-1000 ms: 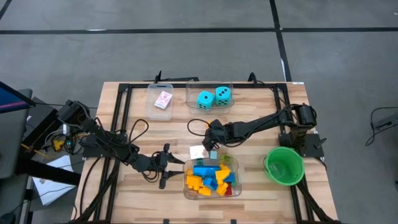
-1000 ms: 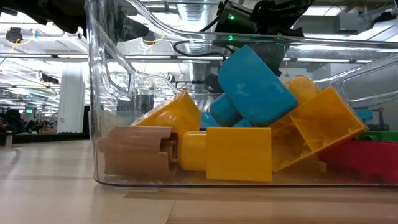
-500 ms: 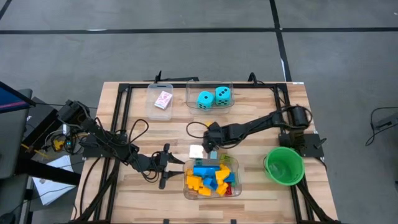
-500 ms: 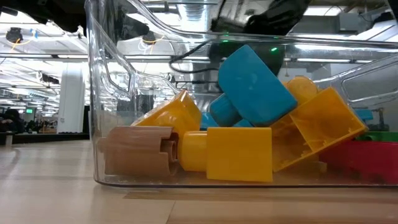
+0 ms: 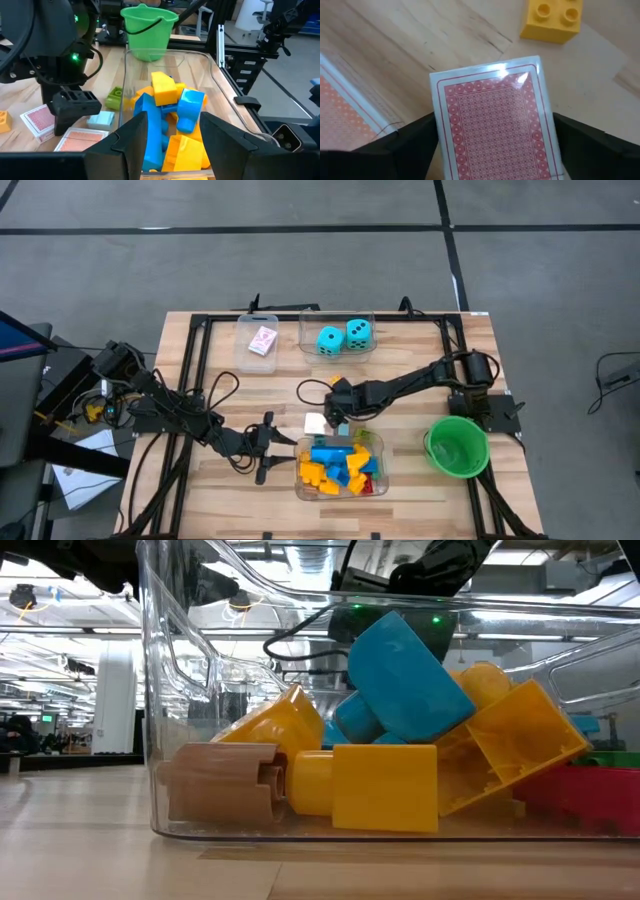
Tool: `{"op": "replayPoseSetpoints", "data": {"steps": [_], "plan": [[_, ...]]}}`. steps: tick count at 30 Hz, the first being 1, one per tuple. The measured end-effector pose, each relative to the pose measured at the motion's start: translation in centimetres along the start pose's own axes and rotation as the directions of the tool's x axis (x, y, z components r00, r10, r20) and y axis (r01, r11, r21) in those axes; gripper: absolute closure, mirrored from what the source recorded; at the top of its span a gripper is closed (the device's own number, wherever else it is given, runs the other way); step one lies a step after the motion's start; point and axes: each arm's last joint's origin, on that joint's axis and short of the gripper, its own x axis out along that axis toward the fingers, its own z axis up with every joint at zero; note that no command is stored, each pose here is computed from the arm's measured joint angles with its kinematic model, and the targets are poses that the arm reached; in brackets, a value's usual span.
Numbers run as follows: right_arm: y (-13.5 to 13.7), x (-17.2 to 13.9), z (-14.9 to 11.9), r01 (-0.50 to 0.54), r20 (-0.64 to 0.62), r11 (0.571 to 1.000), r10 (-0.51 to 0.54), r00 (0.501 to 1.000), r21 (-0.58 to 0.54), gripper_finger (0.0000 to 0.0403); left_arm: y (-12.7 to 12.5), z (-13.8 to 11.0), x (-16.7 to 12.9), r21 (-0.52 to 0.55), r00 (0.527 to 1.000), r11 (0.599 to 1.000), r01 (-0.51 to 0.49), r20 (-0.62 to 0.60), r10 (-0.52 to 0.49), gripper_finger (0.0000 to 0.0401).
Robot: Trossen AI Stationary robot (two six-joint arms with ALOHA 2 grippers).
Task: Pick & Place Toys
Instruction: Put the red deck of cards box into the white bin
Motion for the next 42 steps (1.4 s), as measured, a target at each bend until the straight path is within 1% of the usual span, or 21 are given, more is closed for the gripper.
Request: {"op": "replayPoseSetpoints", "data": {"steps": [5,10,14,19,24,27,34,38,42], "plan": [[0.1,-0.5,0.0,-0.02,0.002,0.999,0.02,1.0,-0.041,0.0098,0.0,0.0,0.0,0.0,1.0,1.0,0.0,0.0,0.0,0.0225],[0.2,-1.3,0.0,-0.04,0.011,0.996,0.041,0.999,-0.079,0.0098,0.0,-0.1,0.0,0.004,1.0,1.0,-0.002,-0.007,0.002,0.0225],[0.1,-2.4,-0.4,-0.045,-0.004,0.99,0.045,0.999,-0.132,0.0098,0.0,-0.1,0.0,0.006,1.0,1.0,-0.003,-0.012,0.003,0.0225],[0.7,-5.0,-0.5,-0.094,0.062,0.981,0.106,0.992,-0.171,0.0098,0.1,-0.2,0.0,0.007,1.0,1.0,-0.004,-0.014,0.004,0.0225],[1.5,-7.7,-1.3,-0.097,0.161,0.966,0.139,0.977,-0.241,0.0095,0.0,-0.2,0.0,0.007,1.0,1.0,-0.004,-0.014,0.004,0.0225],[2.0,-8.8,-2.2,-0.067,0.219,0.95,0.139,0.966,-0.305,0.0095,0.1,-0.2,0.0,0.003,1.0,1.0,-0.008,-0.012,0.008,0.0225],[3.1,-10.4,-3.6,0.015,0.348,0.909,0.144,0.926,-0.417,0.0094,0.6,0.4,0.2,-0.049,0.995,0.995,-0.084,0.04,0.086,0.0225],[3.8,-11.0,-3.8,0.056,0.423,0.89,0.16,0.892,-0.453,0.0093,1.4,1.1,0.6,-0.095,0.989,0.99,-0.104,0.093,0.113,0.0225],[4.8,-12.3,-3.7,0.108,0.48,0.86,0.17,0.861,-0.498,0.0093,2.5,1.5,1.0,-0.141,0.981,0.98,-0.144,0.111,0.16,0.0225]]}}
